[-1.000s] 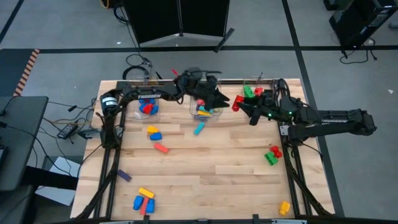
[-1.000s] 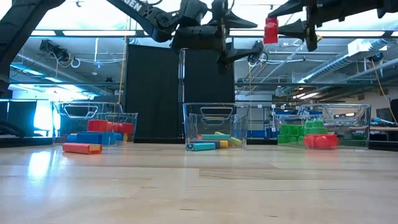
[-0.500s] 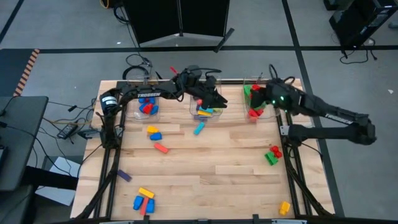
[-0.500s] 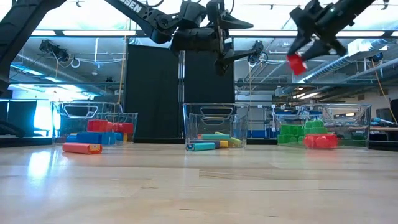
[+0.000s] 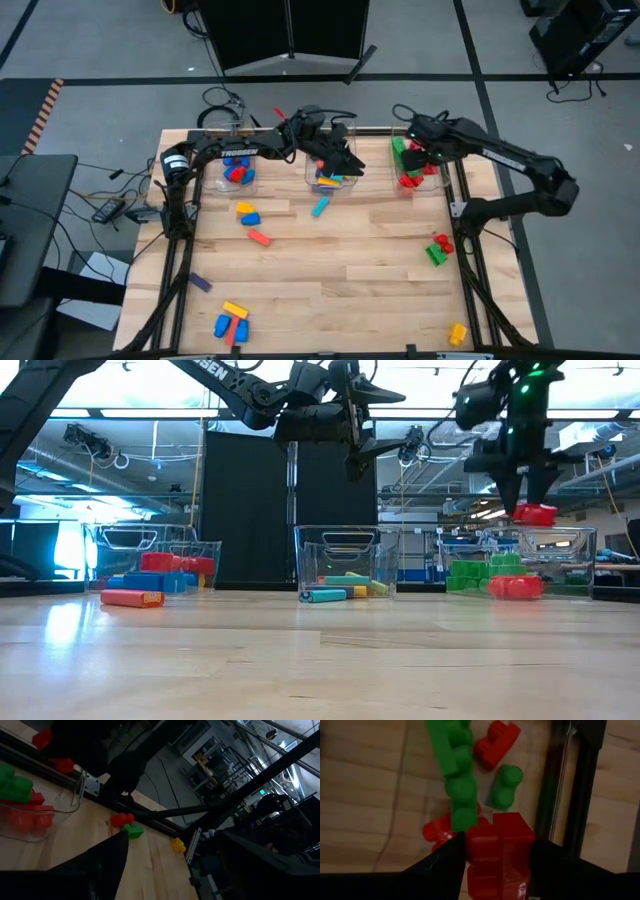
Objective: Sort blocks by size
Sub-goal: Put the red 2 stud game piece into the right transparent bin
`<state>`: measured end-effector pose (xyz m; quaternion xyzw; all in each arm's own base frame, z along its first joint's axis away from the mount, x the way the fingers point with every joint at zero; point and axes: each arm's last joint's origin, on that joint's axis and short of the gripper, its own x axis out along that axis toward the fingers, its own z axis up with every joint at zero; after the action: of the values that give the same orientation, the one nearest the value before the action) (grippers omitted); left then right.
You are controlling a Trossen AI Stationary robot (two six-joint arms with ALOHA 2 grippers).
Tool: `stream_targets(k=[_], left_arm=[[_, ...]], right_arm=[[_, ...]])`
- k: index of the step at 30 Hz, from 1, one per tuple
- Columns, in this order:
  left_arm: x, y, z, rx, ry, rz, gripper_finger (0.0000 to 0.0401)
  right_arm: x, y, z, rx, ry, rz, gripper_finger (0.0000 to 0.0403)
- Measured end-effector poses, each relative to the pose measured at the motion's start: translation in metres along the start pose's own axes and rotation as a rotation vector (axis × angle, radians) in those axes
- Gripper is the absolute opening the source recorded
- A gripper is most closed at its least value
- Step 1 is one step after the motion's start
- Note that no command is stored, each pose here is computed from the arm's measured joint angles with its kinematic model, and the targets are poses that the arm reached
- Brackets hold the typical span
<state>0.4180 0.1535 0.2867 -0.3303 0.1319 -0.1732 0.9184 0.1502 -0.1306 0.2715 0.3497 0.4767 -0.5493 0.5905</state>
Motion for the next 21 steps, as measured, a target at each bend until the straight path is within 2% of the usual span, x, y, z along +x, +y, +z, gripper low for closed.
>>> stream_targets(k=[11,17,21], left_arm=[[0.004,-0.003,-0.004,-0.002,0.016,-0.013,0.0315],[0.004,-0.004,-0.003,0.004,0.017,-0.010,0.0315],[-0.009,-0.016,-0.002,0.054,0.034,0.128,0.0315]], right_arm=[[0.041,-0.001,0.014,-0.007,0.190,-0.068,0.0201],[0.069,-0.009,0.005,0.015,0.231,-0.029,0.0201],[0.078,-0.010,-0.001,0.010,0.223,-0.006,0.0205]])
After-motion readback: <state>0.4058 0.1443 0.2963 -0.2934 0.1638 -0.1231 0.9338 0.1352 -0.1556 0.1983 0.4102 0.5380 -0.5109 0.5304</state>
